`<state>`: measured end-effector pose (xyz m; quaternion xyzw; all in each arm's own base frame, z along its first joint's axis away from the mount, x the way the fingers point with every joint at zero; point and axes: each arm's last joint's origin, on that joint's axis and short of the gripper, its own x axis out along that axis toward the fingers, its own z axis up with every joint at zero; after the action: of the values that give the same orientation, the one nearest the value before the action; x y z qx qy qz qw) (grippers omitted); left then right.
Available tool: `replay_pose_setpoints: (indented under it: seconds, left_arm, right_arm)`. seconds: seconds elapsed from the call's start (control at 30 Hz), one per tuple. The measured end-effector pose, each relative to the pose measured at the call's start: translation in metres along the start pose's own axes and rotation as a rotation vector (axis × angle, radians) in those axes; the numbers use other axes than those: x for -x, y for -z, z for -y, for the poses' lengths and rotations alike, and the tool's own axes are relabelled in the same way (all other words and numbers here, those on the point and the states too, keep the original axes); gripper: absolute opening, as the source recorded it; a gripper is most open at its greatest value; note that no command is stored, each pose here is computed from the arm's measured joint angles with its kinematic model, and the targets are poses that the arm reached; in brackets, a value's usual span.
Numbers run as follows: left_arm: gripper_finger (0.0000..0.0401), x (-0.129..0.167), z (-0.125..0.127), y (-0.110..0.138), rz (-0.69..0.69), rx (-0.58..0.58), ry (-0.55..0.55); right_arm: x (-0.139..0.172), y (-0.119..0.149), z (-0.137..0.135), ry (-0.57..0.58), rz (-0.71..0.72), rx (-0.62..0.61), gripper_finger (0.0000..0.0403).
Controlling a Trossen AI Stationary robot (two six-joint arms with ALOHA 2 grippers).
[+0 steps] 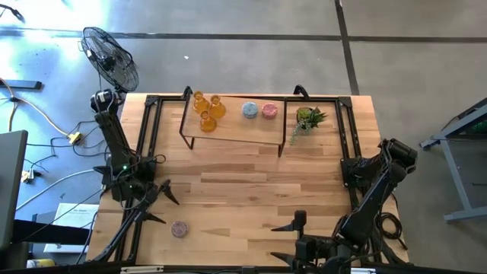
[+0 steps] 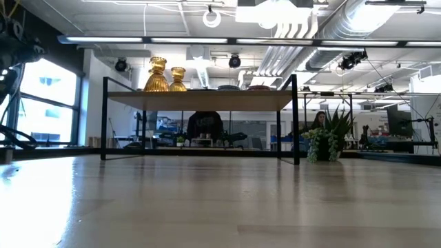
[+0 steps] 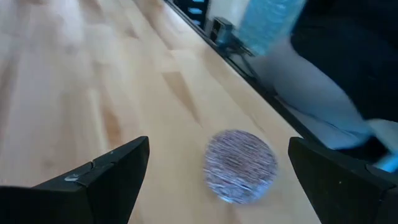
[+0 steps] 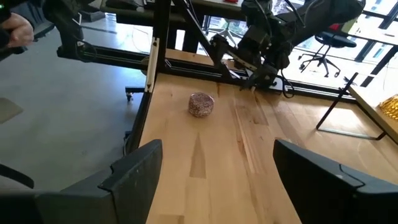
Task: Pick & Place candle stick holders
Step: Put the red scented candle on the shelf
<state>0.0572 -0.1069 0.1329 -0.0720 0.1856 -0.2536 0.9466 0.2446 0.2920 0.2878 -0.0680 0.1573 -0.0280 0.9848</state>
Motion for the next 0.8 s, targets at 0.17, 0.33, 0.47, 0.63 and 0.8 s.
replay_pose_setpoints:
  seconds: [0.17, 0.33, 0.47, 0.63, 0.8]
  left_arm:
    - [0.0376, -0.004, 0.005, 0.003, -0.048, 0.001, 0.082]
    - [0.0376, -0.008, 0.005, 0.006, -0.062, -0.026, 0.054]
    - [0.0376, -0.009, 0.004, 0.009, -0.070, -0.049, -0.001]
    - [0.0376, -0.011, 0.004, 0.011, -0.077, -0.031, -0.012]
    - [0.0376, -0.013, 0.007, 0.010, -0.069, -0.017, 0.028]
  right_arm:
    - [0.000, 0.000, 0.000, 0.000, 0.000, -0.022, 0.0302]
    - [0.000, 0.000, 0.000, -0.001, 0.000, -0.033, 0.0302]
    - [0.000, 0.000, 0.000, 0.000, 0.001, -0.037, 0.0302]
    - [0.000, 0.000, 0.000, 0.008, 0.004, -0.038, 0.0302]
    - [0.000, 0.000, 0.000, 0.010, 0.005, -0.036, 0.0302]
